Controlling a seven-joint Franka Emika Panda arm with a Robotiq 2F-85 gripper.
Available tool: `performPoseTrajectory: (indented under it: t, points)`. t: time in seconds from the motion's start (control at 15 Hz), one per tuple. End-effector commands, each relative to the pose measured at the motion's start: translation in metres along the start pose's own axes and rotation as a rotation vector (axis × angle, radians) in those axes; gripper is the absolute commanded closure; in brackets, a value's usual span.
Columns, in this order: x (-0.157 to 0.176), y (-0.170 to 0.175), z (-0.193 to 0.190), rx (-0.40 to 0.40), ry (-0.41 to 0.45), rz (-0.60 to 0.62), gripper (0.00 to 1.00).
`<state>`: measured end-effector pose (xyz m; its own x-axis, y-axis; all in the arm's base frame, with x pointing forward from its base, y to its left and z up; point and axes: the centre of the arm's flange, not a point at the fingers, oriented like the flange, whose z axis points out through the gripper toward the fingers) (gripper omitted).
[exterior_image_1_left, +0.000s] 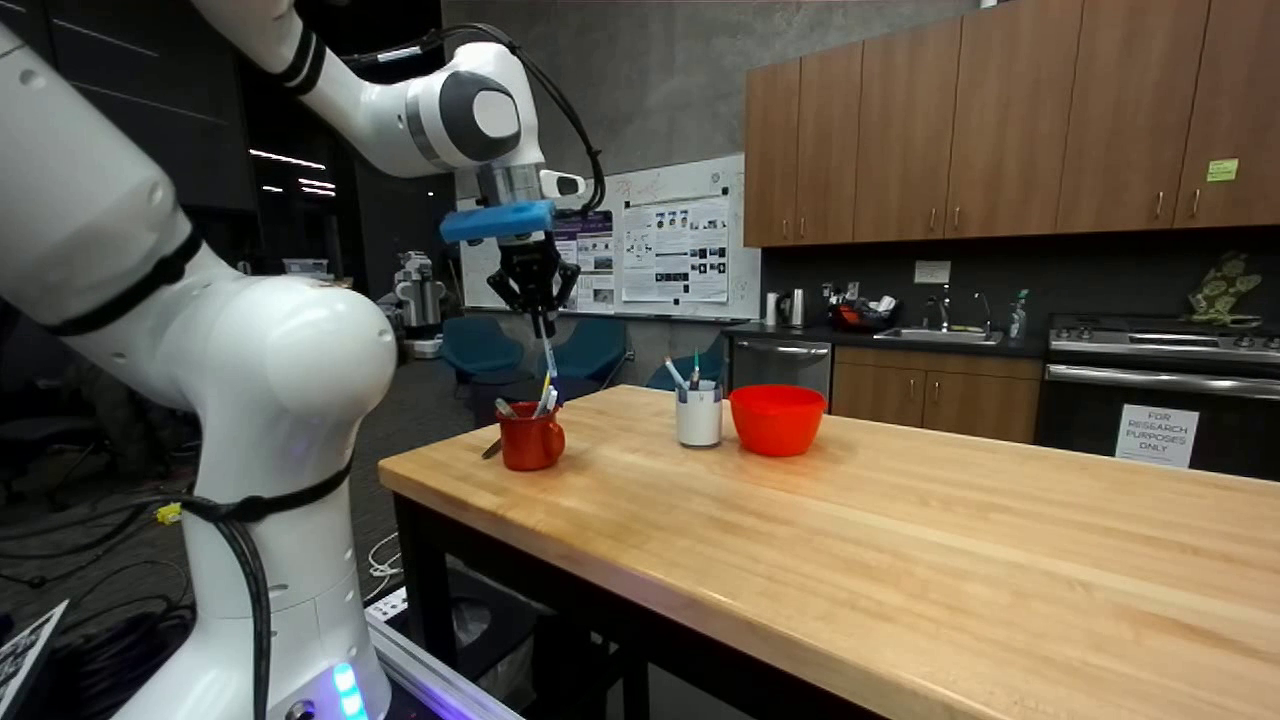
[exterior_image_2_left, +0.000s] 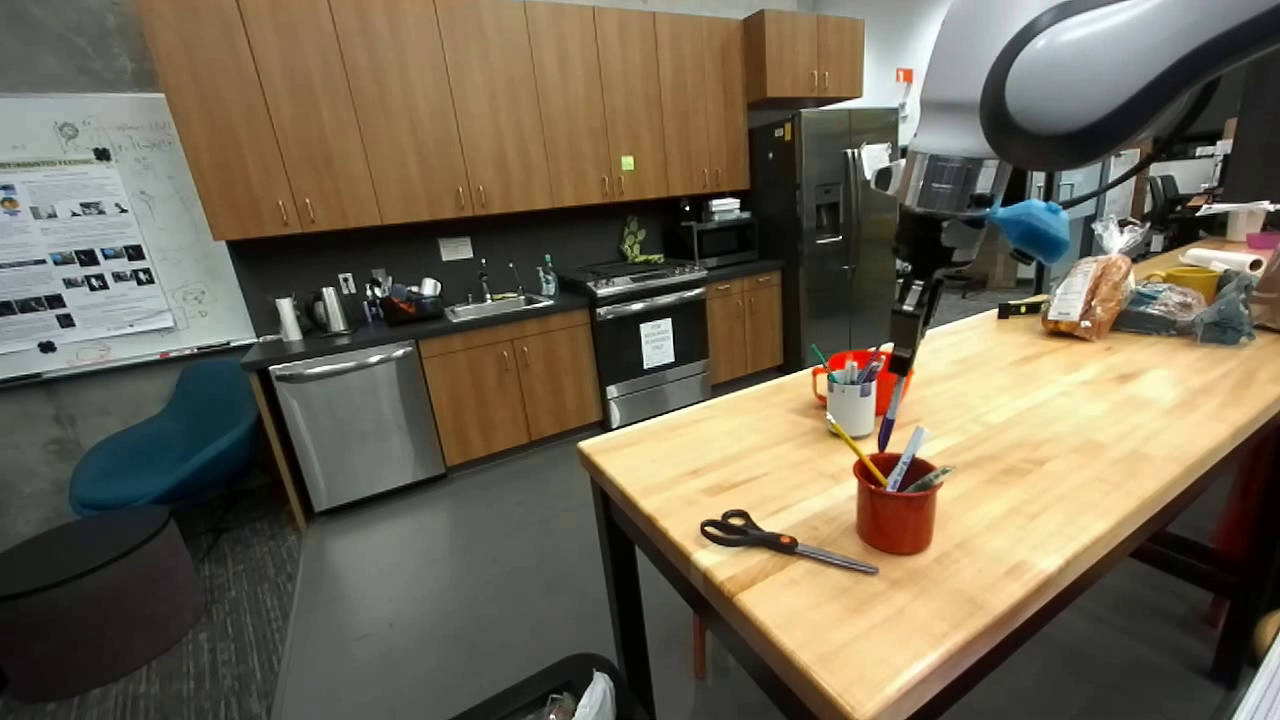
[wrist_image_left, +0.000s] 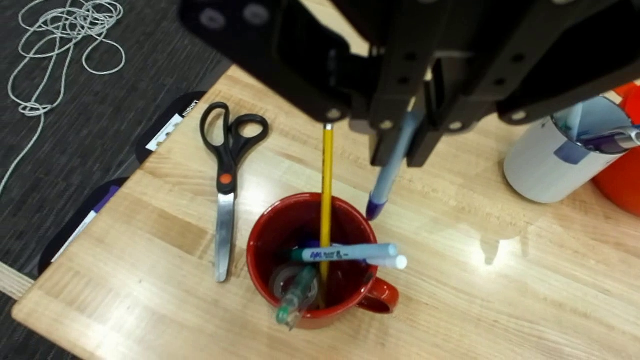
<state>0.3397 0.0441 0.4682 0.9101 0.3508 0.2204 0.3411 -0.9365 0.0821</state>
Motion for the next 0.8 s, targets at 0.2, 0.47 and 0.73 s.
performPoseTrajectory:
  t: [0.2,0.47,0.73]
  points:
    - [-0.002,-0.009,0.007,0.053,-0.011,0.005,0.97]
    - [-0.003,-0.009,-0.007,0.041,0.033,0.011,0.97]
    - [-0.01,-0.016,-0.022,0.034,0.051,-0.007,0.97]
